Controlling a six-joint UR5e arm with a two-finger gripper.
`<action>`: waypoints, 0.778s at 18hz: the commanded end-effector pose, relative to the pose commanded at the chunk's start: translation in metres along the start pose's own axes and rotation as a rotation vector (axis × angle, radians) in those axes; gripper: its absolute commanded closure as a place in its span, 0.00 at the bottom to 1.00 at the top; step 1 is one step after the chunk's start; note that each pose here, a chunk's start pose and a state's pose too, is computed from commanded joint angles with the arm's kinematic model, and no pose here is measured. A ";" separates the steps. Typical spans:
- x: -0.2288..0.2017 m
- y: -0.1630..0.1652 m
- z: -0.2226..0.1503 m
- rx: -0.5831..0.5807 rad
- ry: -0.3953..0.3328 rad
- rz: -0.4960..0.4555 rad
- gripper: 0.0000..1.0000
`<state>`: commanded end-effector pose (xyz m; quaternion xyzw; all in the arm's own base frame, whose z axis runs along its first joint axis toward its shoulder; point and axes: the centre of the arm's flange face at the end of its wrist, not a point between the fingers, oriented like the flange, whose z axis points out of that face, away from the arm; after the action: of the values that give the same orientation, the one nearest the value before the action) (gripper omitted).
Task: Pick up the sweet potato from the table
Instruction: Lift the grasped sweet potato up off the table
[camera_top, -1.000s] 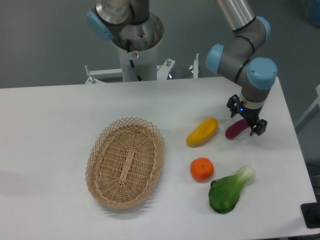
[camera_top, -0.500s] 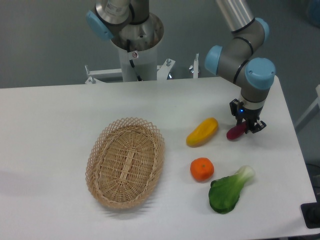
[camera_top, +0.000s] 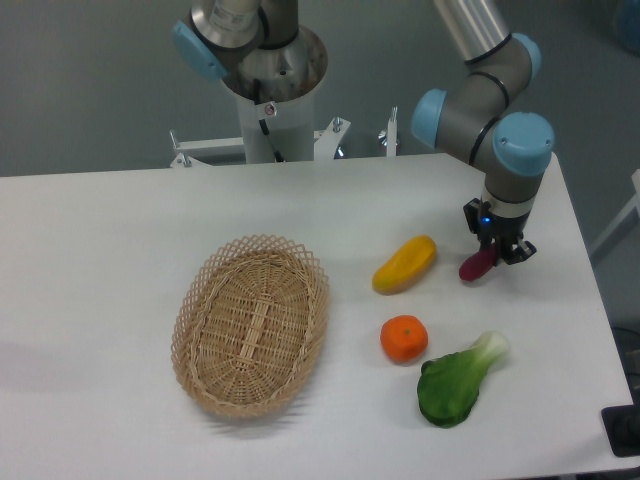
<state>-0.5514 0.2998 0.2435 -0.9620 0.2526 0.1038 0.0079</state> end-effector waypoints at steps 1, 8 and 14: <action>-0.005 -0.004 -0.010 0.026 -0.025 -0.001 0.64; -0.038 -0.030 -0.094 0.157 -0.100 -0.103 0.64; -0.050 -0.088 -0.149 0.270 -0.152 -0.235 0.64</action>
<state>-0.5216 0.3906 0.3956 -0.9644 0.1490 0.1399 0.1678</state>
